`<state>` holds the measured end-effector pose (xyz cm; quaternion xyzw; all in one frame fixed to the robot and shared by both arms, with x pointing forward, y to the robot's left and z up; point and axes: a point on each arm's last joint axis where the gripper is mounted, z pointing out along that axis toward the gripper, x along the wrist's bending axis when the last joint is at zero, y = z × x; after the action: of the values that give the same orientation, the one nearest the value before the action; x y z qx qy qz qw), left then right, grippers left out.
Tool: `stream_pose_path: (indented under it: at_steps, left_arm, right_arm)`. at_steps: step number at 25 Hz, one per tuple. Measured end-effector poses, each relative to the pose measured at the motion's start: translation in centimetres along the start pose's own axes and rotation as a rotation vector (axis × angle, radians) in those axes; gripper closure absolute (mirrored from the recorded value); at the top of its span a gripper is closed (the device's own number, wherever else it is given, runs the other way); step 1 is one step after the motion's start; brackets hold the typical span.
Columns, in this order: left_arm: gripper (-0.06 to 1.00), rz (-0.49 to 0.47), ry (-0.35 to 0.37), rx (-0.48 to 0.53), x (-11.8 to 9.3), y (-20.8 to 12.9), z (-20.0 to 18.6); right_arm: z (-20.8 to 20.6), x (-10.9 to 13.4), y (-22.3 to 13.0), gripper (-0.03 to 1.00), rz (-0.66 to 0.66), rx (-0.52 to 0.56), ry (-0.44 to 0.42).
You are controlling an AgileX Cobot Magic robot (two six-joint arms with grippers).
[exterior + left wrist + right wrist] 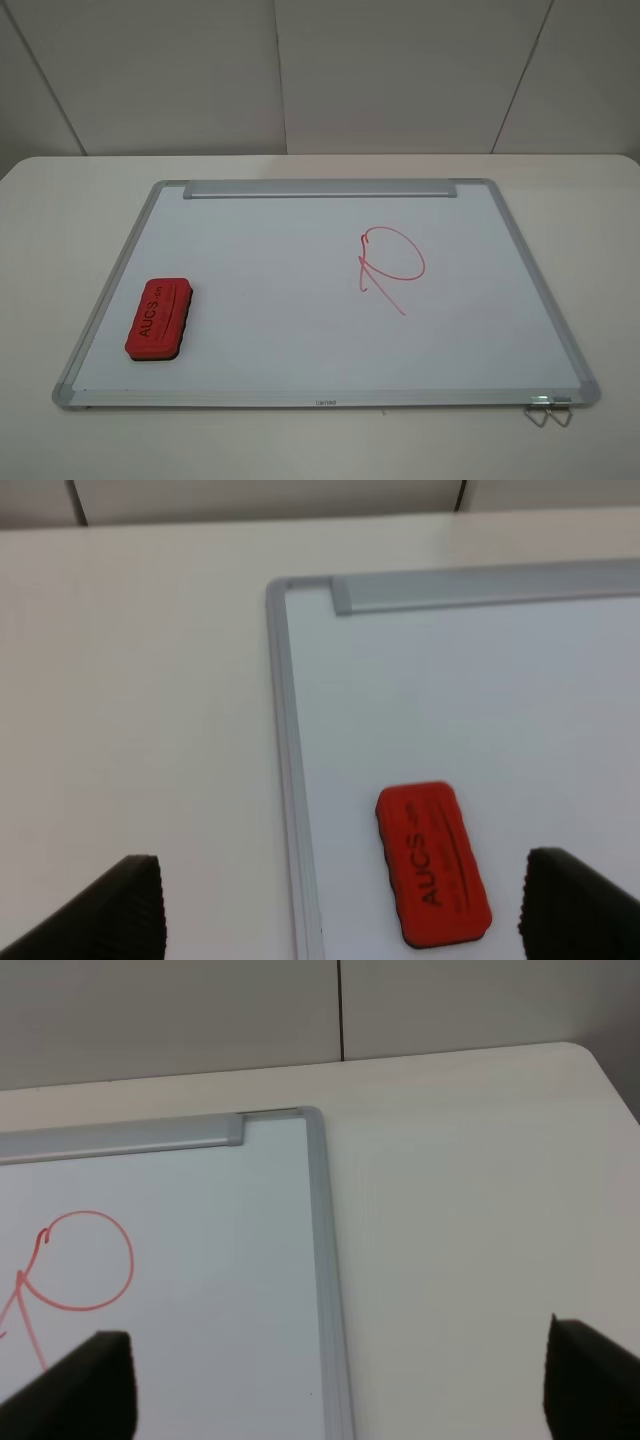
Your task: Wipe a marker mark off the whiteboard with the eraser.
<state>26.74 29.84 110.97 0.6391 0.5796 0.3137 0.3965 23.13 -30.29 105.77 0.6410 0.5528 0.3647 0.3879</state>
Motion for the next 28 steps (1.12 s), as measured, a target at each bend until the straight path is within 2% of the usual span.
stream_pose_path:
  at_steps: [3, 13, 19, 28]
  left_arm:
    - [0.23, -0.005, -0.012, -0.041, 0.1, -1.3, -1.1]
    - [0.23, 0.016, -0.021, -0.007, 0.4, -6.5, -1.3]
    - [0.23, 0.033, -0.028, 0.009, 0.3, -6.7, -1.2]
    - [0.23, 0.047, -0.037, -0.034, 0.2, -6.7, -0.3]
  right_arm:
    - [0.0, 0.0, 0.0, 0.24, 0.0, 0.0, 0.0]
    - [0.0, 0.0, 0.0, 0.24, 0.0, 0.0, 0.0]
    - [0.0, 0.0, 0.0, 0.24, 0.0, 0.0, 0.0]
    - [0.0, 0.0, 0.0, 0.24, 0.0, 0.0, 0.0]
